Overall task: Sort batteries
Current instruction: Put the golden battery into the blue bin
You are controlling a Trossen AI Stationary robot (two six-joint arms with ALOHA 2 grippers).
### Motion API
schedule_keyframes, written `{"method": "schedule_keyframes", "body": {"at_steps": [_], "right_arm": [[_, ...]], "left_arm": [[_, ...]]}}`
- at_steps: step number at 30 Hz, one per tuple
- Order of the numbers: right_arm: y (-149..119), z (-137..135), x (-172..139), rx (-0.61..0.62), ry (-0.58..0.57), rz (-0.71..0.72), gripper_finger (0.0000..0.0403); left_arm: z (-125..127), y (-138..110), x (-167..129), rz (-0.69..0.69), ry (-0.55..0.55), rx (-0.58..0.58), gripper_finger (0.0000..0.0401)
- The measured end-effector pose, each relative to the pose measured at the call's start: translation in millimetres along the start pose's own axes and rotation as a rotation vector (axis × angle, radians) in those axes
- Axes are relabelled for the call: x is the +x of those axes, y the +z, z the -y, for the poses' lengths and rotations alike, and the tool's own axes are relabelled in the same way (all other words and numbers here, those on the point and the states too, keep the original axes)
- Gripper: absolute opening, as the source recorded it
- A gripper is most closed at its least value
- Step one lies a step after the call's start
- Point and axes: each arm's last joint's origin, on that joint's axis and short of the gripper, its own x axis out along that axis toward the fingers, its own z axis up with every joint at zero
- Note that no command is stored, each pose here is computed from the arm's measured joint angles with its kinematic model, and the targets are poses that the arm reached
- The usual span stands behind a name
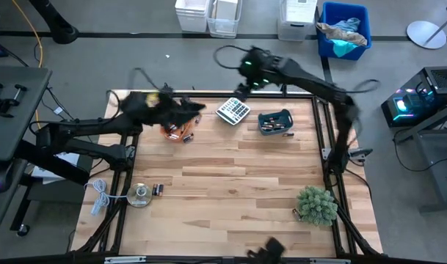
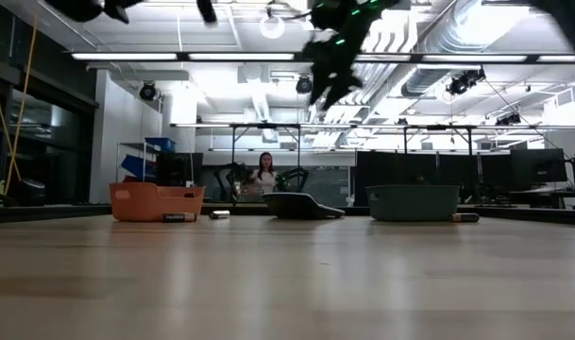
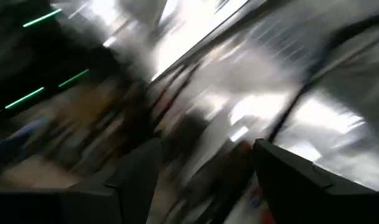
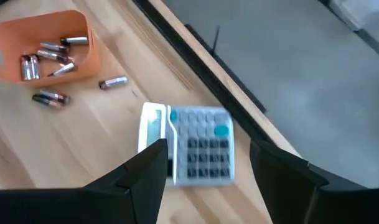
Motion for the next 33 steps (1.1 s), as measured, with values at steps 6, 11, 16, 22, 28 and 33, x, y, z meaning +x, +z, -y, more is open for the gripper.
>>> {"method": "schedule_keyframes", "body": {"at_steps": [6, 11, 16, 22, 28, 33], "right_arm": [[-88, 7, -27, 0.198, 0.016, 0.062, 0.0222], [-168, -6, -26, 0.403, 0.160, 0.058, 0.0222], [-219, -21, -20, 0.534, 0.273, 0.088, 0.0222], [-239, -28, -12, 0.622, 0.344, 0.111, 0.0222], [-232, -29, -13, 0.592, 0.375, 0.175, 0.0222], [-229, -26, -13, 0.589, 0.376, 0.200, 0.0222]], "left_arm": [[-22, -19, 29, -0.626, 0.431, 0.176, 0.0230], [-33, -52, 25, -1.184, 0.816, 0.165, 0.0221], [-24, -105, -5, -1.342, 1.200, -0.018, 0.0214], [3, -158, -35, -1.272, 1.451, -0.225, 0.0209], [30, -187, -50, -1.252, 1.538, -0.290, 0.0209], [36, -210, -60, -1.273, 1.640, -0.315, 0.0209]]}}
